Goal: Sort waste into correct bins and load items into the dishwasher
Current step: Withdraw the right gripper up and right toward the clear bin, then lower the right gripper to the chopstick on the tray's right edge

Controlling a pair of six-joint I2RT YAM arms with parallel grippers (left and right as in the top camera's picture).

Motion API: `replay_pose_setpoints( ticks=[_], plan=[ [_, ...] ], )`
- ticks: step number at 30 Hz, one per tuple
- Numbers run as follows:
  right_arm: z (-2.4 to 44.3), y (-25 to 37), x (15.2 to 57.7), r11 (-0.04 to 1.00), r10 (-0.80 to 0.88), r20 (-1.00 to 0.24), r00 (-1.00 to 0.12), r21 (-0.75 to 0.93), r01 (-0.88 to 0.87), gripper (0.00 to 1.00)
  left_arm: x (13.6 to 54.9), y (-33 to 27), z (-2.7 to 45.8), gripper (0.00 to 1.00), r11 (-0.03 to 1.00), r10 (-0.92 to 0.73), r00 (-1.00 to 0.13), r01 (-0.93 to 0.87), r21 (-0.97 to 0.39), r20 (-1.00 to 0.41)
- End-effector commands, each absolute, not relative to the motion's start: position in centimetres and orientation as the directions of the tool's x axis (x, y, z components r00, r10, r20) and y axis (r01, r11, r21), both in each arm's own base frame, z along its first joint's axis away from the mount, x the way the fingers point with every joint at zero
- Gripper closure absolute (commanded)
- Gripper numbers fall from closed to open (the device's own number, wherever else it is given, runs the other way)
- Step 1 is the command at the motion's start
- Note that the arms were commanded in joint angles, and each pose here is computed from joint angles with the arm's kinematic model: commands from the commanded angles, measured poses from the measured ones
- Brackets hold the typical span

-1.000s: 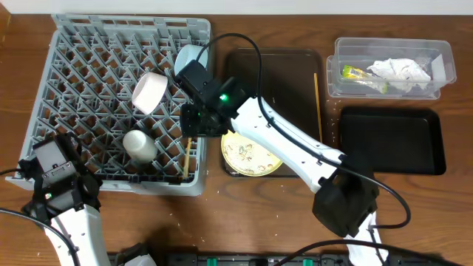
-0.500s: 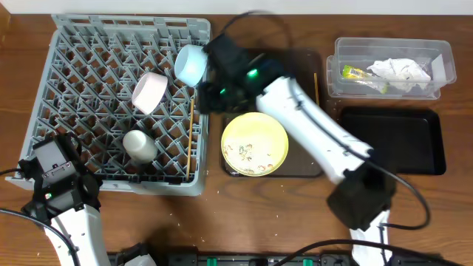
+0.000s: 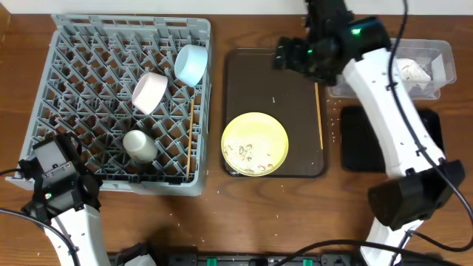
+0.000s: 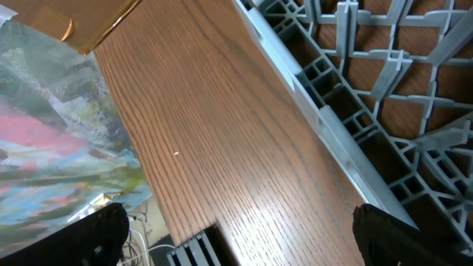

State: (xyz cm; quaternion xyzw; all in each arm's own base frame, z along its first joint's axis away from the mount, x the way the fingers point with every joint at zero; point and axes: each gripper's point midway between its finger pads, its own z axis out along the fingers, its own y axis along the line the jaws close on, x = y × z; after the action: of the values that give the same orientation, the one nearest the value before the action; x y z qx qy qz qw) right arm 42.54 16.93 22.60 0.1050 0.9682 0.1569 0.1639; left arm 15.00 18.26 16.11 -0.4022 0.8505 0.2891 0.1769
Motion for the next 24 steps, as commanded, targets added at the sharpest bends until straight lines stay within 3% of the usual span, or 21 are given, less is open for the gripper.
replay_pose_setpoints(
  ticks=[1, 14, 24],
  plan=[
    [22.6, 12.2, 43.7, 0.946, 0.304, -0.344, -0.888, 0.221, 0.238, 0.01, 15.0, 18.5, 16.8, 0.02, 0.505, -0.573, -0.614, -0.786, 0.356, -0.543],
    [21.1, 5.4, 43.3, 0.985, 0.125, -0.362, -0.924, -0.065, 0.159, 0.01, 15.0, 18.5, 16.8, 0.02, 0.505, -0.573, -0.614, -0.786, 0.356, -0.543],
    [17.2, 4.6, 42.4, 0.979, 0.118, -0.298, -0.947, -0.126, 0.162, 0.01, 15.0, 18.5, 16.8, 0.02, 0.505, -0.573, -0.614, -0.786, 0.356, -0.543]
  ],
)
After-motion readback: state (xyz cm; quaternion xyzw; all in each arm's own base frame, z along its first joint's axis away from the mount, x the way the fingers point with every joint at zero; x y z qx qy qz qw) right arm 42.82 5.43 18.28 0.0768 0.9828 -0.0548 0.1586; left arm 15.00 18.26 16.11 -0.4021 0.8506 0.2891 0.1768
